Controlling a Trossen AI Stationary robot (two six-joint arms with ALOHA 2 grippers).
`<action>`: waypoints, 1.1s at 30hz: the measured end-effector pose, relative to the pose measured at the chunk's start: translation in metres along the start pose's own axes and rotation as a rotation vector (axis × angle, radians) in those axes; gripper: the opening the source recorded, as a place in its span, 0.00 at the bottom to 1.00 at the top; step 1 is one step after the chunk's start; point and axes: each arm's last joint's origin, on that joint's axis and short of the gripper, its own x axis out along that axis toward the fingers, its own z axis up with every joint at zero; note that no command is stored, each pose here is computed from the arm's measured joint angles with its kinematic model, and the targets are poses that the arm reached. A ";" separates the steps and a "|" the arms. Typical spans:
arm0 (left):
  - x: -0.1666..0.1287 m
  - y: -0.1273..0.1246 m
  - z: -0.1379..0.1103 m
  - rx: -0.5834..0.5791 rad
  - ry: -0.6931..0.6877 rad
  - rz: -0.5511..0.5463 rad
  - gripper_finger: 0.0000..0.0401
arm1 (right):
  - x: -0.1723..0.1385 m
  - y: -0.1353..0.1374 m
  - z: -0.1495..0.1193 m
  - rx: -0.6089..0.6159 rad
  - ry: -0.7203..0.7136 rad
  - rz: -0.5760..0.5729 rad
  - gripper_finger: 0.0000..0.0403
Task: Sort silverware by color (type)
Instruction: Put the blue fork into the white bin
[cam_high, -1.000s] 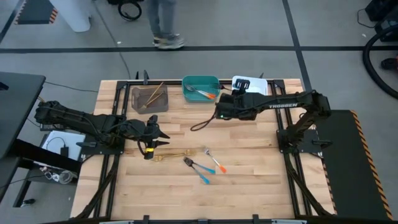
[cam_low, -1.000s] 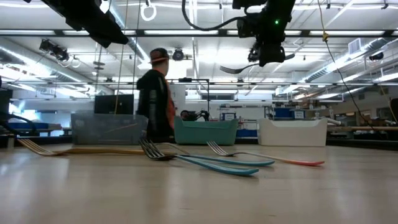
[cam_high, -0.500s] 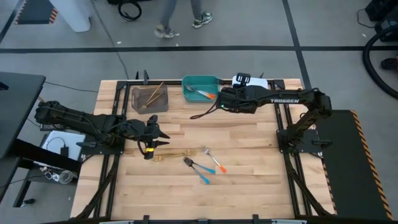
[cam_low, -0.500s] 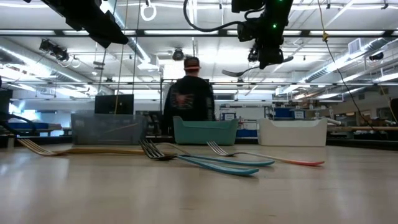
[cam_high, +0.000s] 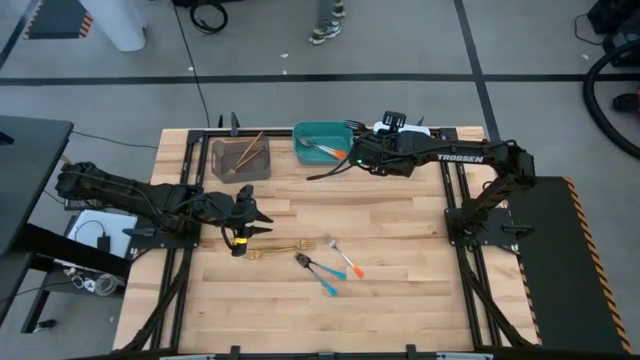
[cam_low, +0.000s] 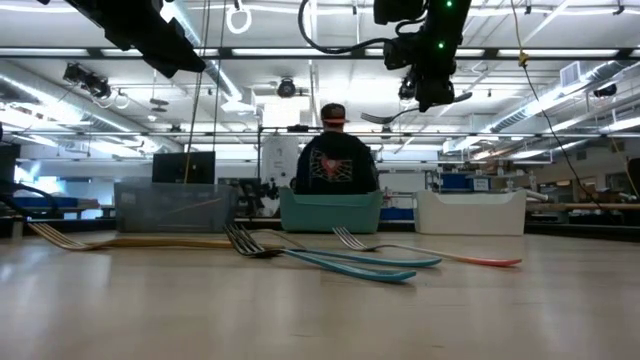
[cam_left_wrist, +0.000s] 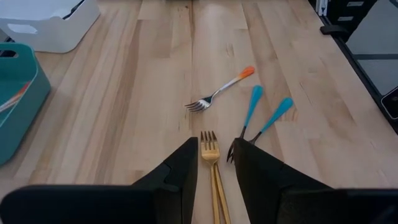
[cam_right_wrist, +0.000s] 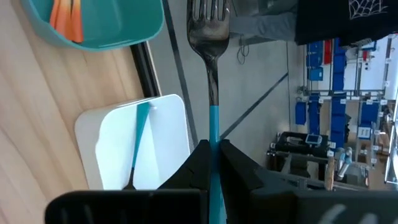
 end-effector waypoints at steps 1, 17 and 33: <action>0.000 0.000 0.000 -0.011 0.000 0.000 0.28 | 0.002 0.001 -0.002 -0.002 -0.001 -0.001 0.06; 0.000 0.000 0.004 0.099 -0.043 0.015 0.28 | 0.031 0.020 -0.054 0.111 -0.117 -0.008 0.06; 0.000 0.001 0.004 0.111 -0.046 0.048 0.28 | 0.048 0.025 -0.068 0.110 -0.199 -0.068 0.06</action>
